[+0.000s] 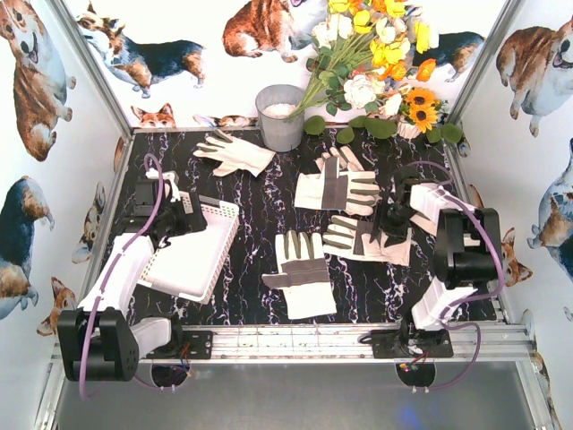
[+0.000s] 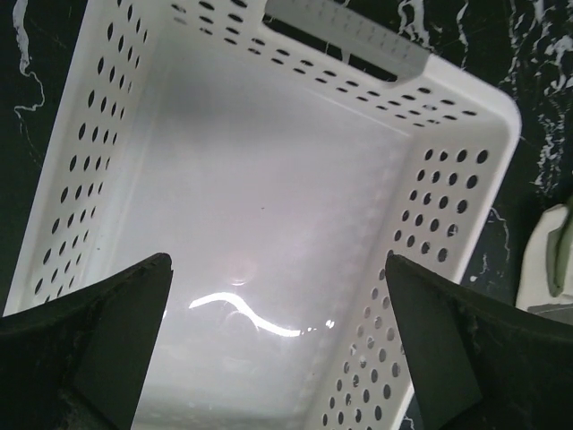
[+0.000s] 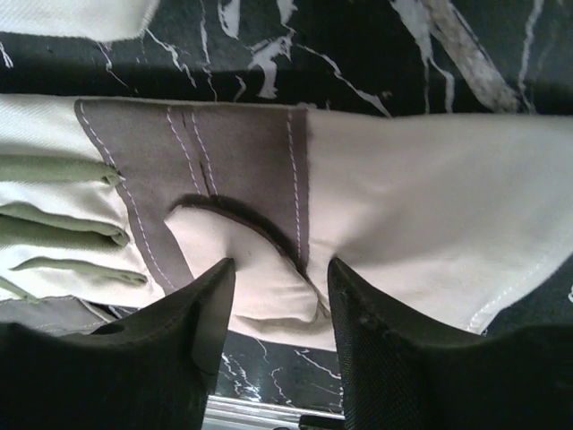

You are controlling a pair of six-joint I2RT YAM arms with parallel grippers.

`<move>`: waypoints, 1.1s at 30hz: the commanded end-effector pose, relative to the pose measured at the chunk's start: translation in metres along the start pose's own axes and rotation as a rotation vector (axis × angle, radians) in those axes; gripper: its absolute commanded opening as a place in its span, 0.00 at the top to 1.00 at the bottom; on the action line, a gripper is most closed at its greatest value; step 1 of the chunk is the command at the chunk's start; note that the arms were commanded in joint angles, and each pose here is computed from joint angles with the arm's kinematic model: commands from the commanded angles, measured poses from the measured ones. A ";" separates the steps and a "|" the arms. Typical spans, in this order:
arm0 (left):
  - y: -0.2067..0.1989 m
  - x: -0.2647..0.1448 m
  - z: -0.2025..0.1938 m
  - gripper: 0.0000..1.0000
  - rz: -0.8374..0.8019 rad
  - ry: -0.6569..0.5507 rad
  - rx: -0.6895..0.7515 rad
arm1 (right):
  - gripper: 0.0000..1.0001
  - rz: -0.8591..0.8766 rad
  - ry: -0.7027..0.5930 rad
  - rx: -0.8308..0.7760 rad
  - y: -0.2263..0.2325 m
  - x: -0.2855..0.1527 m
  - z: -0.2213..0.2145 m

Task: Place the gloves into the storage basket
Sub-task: Pick up the glove from the center of the board.

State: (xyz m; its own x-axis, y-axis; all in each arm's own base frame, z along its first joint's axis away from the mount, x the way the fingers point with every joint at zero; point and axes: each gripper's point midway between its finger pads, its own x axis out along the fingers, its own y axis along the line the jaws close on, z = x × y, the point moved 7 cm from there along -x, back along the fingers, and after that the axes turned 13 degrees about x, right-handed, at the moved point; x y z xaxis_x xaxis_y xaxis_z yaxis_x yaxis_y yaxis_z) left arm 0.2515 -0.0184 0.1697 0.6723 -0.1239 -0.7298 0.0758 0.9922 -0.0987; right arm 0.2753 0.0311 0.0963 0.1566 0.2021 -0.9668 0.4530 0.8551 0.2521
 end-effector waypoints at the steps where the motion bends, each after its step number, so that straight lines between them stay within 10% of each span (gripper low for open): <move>1: 0.009 0.007 -0.002 0.00 0.009 -0.026 0.020 | 0.56 -0.044 -0.033 -0.080 0.014 0.003 0.012; 10: 0.010 0.017 -0.015 0.00 -0.011 0.026 0.009 | 0.65 -0.112 -0.040 -0.111 0.028 0.011 0.001; 19: -0.002 -0.002 -0.009 0.00 -0.072 -0.018 -0.042 | 1.00 -0.108 -0.052 -0.093 0.027 -0.001 -0.006; 33: -0.094 -0.076 0.057 0.03 -0.467 -0.290 0.051 | 1.00 0.188 -0.236 -0.112 0.052 -0.111 -0.033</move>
State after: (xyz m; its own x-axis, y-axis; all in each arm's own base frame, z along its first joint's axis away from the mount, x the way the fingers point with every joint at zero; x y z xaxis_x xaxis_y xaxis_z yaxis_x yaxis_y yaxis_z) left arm 0.2359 -0.0700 0.2338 0.7394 -0.4353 -0.5136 0.3117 0.8975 -0.3119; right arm 0.2578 0.0599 0.1775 0.3488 0.1604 -0.9233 0.3516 0.8909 0.2876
